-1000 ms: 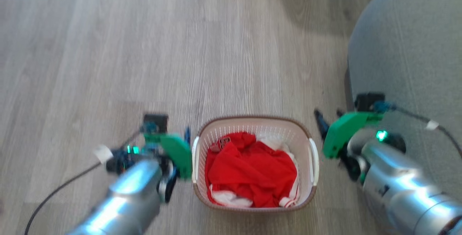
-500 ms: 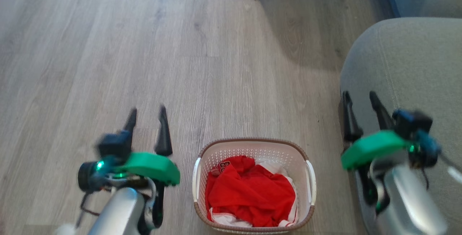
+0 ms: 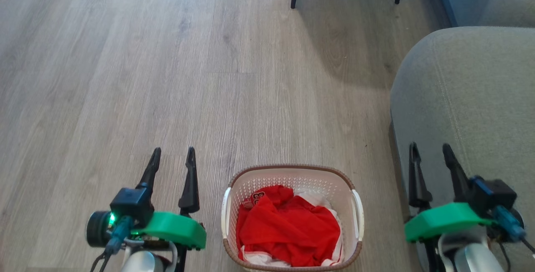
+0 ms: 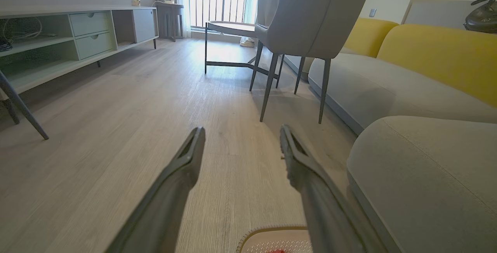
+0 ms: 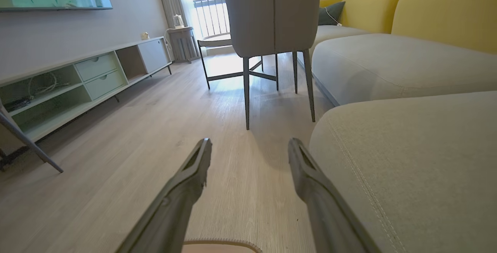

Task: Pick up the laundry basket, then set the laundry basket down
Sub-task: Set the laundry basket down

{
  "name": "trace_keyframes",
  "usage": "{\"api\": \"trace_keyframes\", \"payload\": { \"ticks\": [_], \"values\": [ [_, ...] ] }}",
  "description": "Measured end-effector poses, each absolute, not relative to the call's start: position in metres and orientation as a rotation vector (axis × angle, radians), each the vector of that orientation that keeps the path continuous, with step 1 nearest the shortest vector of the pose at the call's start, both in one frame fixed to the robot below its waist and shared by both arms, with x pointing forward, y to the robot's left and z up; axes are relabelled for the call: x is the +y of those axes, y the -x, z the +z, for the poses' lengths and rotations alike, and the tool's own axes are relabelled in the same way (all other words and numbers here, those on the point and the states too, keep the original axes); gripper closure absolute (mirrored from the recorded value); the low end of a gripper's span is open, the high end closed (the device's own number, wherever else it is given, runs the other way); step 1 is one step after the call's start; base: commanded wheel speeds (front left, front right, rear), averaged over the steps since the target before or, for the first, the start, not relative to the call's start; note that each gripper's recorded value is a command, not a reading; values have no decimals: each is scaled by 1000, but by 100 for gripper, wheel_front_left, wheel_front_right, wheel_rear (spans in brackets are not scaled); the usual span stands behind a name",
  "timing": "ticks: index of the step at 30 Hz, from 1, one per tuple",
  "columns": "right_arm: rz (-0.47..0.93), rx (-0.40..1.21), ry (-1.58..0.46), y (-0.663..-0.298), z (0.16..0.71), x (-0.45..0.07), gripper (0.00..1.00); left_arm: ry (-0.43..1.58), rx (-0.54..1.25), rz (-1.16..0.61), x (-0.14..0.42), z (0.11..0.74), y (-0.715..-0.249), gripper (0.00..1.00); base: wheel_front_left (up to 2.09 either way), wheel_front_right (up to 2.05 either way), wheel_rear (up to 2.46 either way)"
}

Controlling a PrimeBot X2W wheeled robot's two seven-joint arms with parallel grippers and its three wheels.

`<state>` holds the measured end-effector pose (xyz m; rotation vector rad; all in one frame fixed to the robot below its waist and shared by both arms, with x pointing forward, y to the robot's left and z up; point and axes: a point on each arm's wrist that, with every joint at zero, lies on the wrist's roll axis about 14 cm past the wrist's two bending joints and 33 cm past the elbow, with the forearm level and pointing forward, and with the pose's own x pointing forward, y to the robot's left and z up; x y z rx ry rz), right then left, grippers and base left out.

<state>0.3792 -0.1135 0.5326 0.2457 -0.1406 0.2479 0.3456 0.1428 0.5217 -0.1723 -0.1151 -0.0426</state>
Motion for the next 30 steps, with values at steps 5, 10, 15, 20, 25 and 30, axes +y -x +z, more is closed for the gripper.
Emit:
{"api": "trace_keyframes", "payload": {
  "ticks": [5,10,15,20,25,30],
  "values": [
    [231,-119,-259,-371,525,-118,0,178,-113,-78,135,521,-343,0,0,0,0],
    [246,-120,-240,-368,525,-113,0,194,-81,-117,128,511,-334,0,0,0,0],
    [269,-124,-210,-367,526,-106,0,204,-83,-119,128,511,-334,0,0,0,0],
    [270,-128,-210,-368,528,-106,0,205,-98,-113,131,516,-334,0,0,0,0],
    [265,-126,-217,-368,527,-107,0,205,-100,-108,132,517,-335,0,0,0,0],
    [257,-120,-229,-369,525,-109,0,211,-83,-96,136,511,-335,0,0,0,0]
  ]
}}
